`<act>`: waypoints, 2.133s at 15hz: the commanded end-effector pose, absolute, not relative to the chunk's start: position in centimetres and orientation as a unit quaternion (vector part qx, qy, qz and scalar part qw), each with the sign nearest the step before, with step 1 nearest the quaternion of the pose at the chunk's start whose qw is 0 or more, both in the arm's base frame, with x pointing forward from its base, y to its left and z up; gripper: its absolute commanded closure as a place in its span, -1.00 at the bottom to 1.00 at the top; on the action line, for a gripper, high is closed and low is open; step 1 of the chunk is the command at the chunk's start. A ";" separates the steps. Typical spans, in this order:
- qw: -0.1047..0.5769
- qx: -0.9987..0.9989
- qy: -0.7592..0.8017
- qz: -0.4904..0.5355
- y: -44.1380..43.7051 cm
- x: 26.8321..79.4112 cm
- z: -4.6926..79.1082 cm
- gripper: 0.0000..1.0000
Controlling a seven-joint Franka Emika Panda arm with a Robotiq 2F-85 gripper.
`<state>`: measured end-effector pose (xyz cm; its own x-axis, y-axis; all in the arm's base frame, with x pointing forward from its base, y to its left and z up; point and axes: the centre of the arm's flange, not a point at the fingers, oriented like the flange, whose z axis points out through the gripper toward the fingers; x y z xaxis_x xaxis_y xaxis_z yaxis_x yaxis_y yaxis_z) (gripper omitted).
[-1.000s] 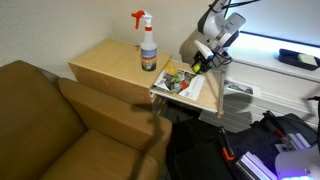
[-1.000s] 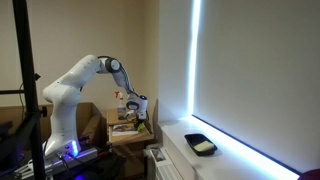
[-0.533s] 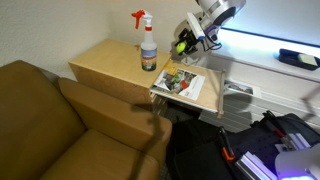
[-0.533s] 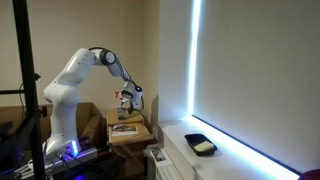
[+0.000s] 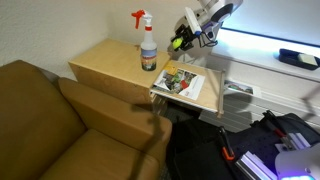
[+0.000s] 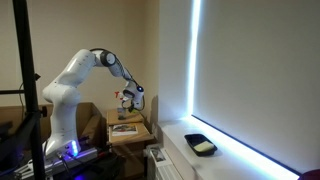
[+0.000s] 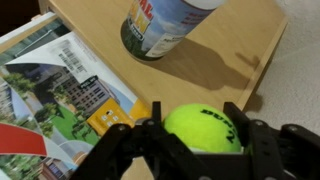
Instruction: Put the black bowl on the windowsill and the green ball on the nightstand
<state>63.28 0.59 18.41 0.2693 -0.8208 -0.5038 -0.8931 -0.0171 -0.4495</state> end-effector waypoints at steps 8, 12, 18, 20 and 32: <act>0.417 -0.636 0.628 0.164 2.6 71.5 13.3 -0.26; 0.415 -0.628 0.632 0.185 2.7 71.8 10.9 0.24; 0.422 -0.612 0.625 0.237 5.8 72.5 6.0 0.24; 0.428 -0.615 0.620 0.234 6.5 72.7 4.6 0.24; 0.391 -0.624 0.641 0.217 4.7 73.0 5.4 -1.00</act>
